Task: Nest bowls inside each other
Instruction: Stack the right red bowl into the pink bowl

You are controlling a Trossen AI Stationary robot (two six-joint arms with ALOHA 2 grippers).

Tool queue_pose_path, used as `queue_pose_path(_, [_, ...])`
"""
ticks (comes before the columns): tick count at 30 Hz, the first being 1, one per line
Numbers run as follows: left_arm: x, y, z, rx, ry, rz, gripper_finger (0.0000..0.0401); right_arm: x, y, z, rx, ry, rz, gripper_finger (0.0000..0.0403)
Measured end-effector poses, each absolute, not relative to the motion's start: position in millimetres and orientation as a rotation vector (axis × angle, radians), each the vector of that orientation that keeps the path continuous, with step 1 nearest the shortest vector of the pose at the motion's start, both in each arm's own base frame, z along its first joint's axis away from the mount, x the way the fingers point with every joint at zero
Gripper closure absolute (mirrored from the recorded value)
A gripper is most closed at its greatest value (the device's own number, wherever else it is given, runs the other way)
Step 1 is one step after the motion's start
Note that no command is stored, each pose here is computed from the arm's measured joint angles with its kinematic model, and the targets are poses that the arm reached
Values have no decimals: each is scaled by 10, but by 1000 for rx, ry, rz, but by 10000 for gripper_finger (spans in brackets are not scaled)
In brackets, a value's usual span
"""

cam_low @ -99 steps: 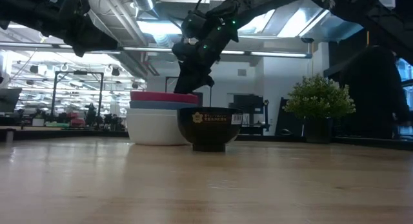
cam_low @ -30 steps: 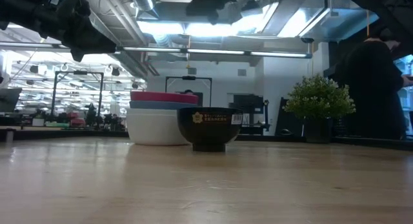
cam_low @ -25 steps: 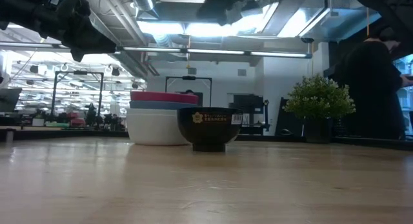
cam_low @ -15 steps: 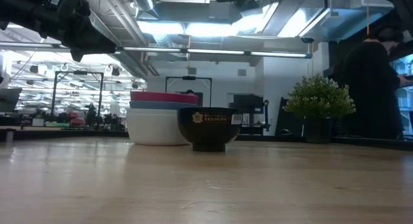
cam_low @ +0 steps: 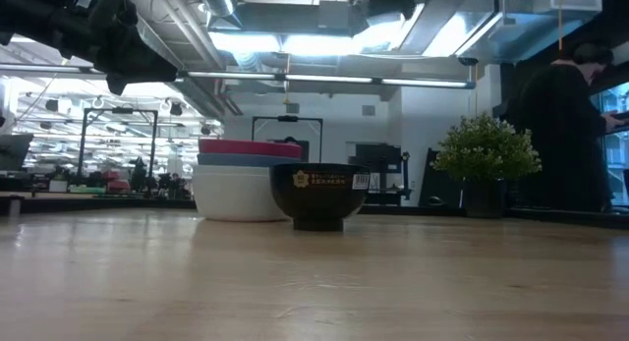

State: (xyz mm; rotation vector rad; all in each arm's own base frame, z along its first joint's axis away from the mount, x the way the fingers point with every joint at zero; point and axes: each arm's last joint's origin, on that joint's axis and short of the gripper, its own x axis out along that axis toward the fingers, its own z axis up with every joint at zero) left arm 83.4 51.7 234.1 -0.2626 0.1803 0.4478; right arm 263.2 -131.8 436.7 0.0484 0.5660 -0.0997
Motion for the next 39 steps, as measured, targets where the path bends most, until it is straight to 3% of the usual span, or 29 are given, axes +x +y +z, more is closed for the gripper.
queue_pose_path(6, [834, 519, 2347, -261, 173, 455, 316, 2112, -1069, 3896, 74, 375, -211, 354])
queue_pose_path(10, [835, 523, 2358, -259, 161, 464, 316, 1821, -917, 3534, 150, 377, -247, 354])
queue_pose_path(23, [840, 527, 2387, -242, 133, 463, 316, 1203, -487, 2690, 262, 244, -208, 354])
queue_pose_path(39, [840, 527, 2386, -241, 134, 463, 316, 963, -331, 2360, 242, 174, -164, 354])
